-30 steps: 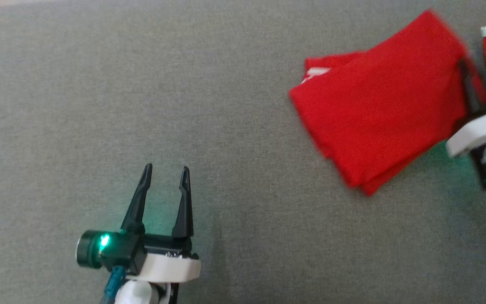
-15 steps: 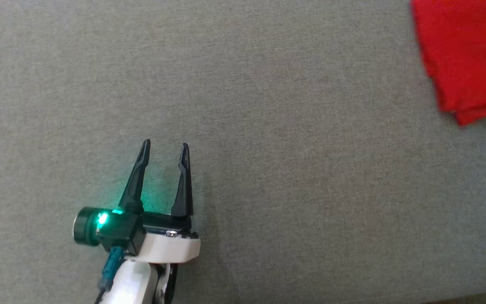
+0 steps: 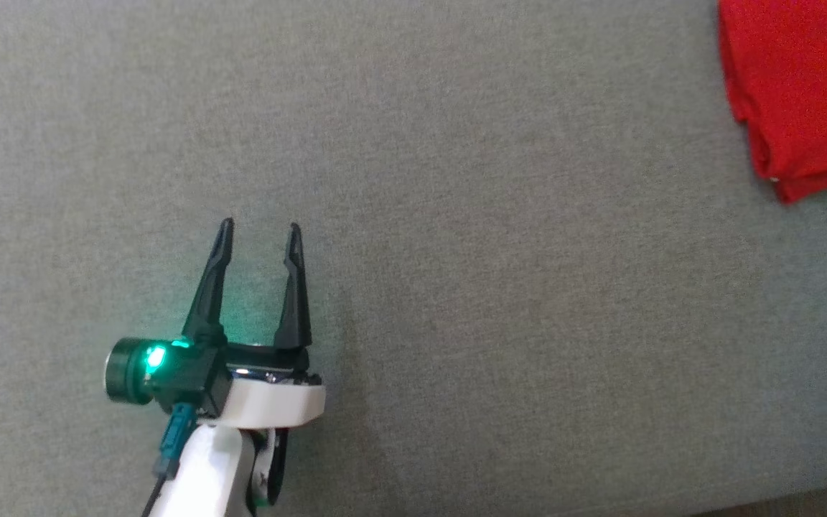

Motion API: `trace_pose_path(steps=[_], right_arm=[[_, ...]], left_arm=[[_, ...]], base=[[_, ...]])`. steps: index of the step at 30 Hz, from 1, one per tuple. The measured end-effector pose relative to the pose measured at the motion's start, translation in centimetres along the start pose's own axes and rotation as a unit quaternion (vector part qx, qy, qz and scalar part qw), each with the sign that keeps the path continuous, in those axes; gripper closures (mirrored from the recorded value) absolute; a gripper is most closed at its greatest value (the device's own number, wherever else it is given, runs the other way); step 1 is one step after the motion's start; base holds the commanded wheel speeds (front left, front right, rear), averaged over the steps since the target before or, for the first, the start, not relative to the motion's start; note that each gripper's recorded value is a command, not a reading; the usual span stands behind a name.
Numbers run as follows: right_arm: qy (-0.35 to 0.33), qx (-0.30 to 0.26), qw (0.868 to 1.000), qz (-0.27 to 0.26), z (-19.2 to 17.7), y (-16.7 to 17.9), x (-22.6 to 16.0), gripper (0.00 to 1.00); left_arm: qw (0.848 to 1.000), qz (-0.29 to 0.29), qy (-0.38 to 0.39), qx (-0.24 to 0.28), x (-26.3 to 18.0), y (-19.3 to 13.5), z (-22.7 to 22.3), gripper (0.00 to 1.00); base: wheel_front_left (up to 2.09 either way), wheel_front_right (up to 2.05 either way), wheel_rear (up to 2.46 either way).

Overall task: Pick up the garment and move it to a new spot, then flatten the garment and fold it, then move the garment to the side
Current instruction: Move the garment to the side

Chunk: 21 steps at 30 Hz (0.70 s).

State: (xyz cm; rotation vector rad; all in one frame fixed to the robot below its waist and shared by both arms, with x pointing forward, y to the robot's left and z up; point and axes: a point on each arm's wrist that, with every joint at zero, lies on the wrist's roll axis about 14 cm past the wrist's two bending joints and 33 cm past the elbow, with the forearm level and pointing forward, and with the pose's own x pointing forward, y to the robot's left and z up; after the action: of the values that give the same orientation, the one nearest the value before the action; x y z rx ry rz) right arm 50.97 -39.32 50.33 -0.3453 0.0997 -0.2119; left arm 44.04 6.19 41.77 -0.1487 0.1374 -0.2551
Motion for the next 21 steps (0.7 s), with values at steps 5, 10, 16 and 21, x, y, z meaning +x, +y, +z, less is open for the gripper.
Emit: trace_pose_path(steps=[5,10,16,21], right_arm=[[-0.028,0.041,0.997,0.055,1.1,5.9,-3.5,0.0],[-0.048,0.091,0.987,0.126,2.4,11.8,-8.9,0.0],[-0.047,0.166,0.969,0.179,2.7,17.0,-16.5,0.0],[-0.065,0.205,0.957,0.194,4.1,19.1,-20.7,0.0]], left_arm=[[0.999,0.014,-0.028,0.0,-1.4,0.3,2.5,0.0],[0.999,0.035,-0.04,-0.005,-4.8,0.7,3.9,0.0],[0.997,0.047,-0.055,0.003,-9.4,0.5,5.0,0.0],[0.994,0.069,-0.086,0.008,-12.3,1.3,6.7,0.0]], base=[[0.0,0.0,0.0],[0.0,0.0,0.0],[0.0,0.0,0.0],[0.0,0.0,0.0]])
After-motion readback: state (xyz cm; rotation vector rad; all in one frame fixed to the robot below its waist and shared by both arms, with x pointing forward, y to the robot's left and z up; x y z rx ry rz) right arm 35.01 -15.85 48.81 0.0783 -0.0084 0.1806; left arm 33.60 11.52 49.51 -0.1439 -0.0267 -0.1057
